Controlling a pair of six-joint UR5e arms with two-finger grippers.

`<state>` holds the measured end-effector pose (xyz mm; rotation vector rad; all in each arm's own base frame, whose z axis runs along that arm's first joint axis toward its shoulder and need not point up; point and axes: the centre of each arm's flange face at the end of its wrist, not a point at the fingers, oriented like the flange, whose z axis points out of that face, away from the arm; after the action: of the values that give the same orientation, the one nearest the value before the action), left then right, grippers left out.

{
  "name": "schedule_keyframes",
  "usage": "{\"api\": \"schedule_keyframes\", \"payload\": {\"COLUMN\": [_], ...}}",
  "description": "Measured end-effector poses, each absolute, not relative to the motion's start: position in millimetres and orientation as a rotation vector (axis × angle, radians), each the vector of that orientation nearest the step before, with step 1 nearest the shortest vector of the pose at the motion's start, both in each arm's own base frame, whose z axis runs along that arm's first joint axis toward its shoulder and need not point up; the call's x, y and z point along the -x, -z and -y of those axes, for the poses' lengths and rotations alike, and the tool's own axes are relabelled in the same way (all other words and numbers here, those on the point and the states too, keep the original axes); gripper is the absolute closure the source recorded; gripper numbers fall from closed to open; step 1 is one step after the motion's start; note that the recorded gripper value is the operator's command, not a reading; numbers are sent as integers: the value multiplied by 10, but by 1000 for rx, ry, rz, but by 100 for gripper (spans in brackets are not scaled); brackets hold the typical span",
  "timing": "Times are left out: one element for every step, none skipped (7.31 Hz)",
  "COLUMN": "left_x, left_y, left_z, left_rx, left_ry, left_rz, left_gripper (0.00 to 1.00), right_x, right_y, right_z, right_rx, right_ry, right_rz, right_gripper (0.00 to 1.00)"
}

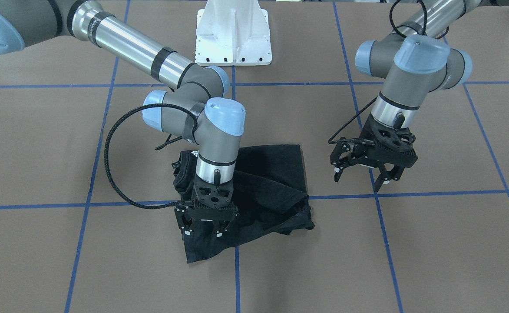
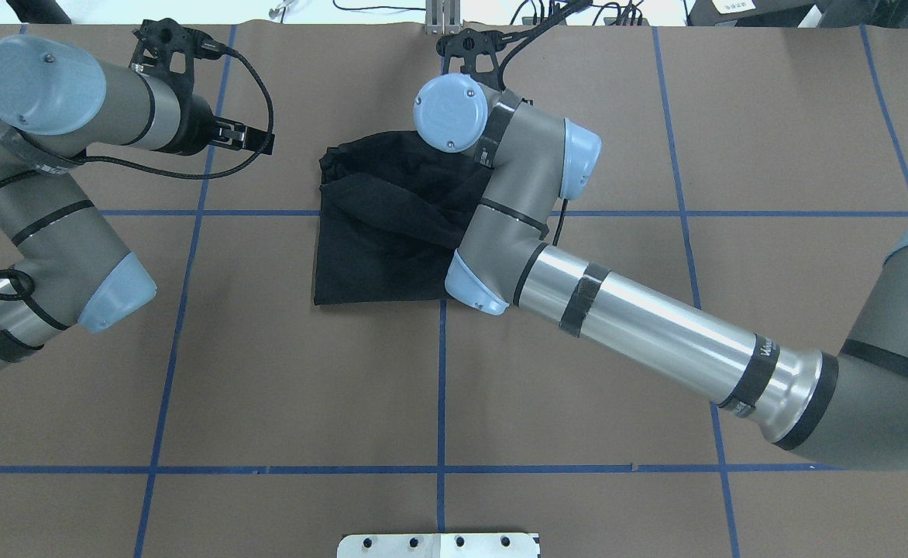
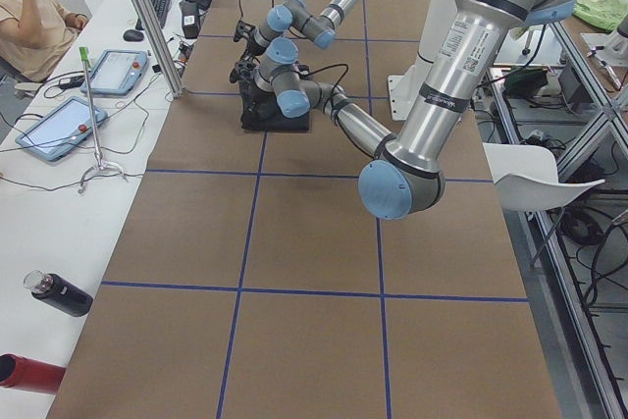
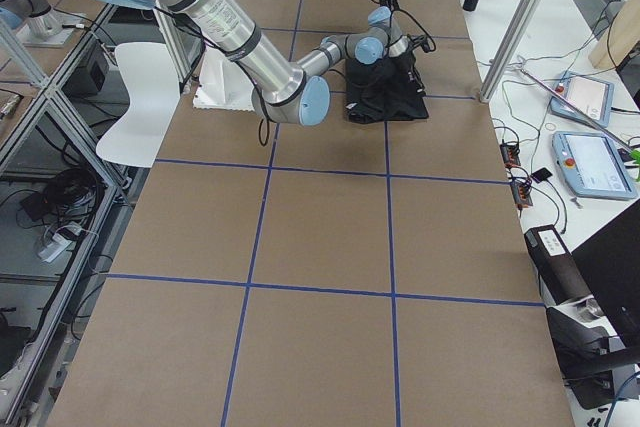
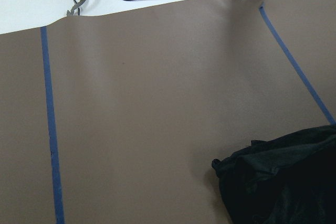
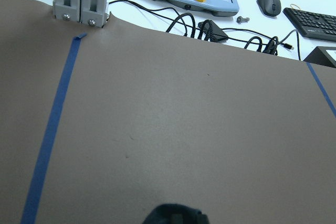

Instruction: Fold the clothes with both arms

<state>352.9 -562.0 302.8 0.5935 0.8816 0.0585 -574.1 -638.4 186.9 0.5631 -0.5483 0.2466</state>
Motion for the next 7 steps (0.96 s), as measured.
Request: {"api": "schedule_keyframes", "payload": {"left_x": [-3527,-3528,-3529,-3530,-3530,-3529,-3532], "left_y": [-3028,-3028,-3029,-3029,-3031,-3035,-3035], "left_z": [5621,5621,5620,5619,5619,5618,5616], "left_rx": [-594,-593,-593,-593,-593,-591,-586], "left_ry": [-58,-58,-58,-59,-59,-55,-45], "left_rz": [-881,-881,-881,-881,-881,-882,-885], "left_gripper": [0,0,0,0,0,0,0], "right_x": [5644,5664,5774,5959,6203,6440,6630], "right_y": [-1685,-1563,-1502,-1509,-1577,-1690,-1776], "right_z": [6418,6287,6046,5749,5426,5120,4865], "right_rx": [-508,-468,-427,-402,-404,-422,-437], "right_ry": [-239,-233,-233,-229,-208,-177,-145], "right_rz": [599,613,607,582,542,506,483], "right_gripper": [0,0,1,2,6,11,16]}}
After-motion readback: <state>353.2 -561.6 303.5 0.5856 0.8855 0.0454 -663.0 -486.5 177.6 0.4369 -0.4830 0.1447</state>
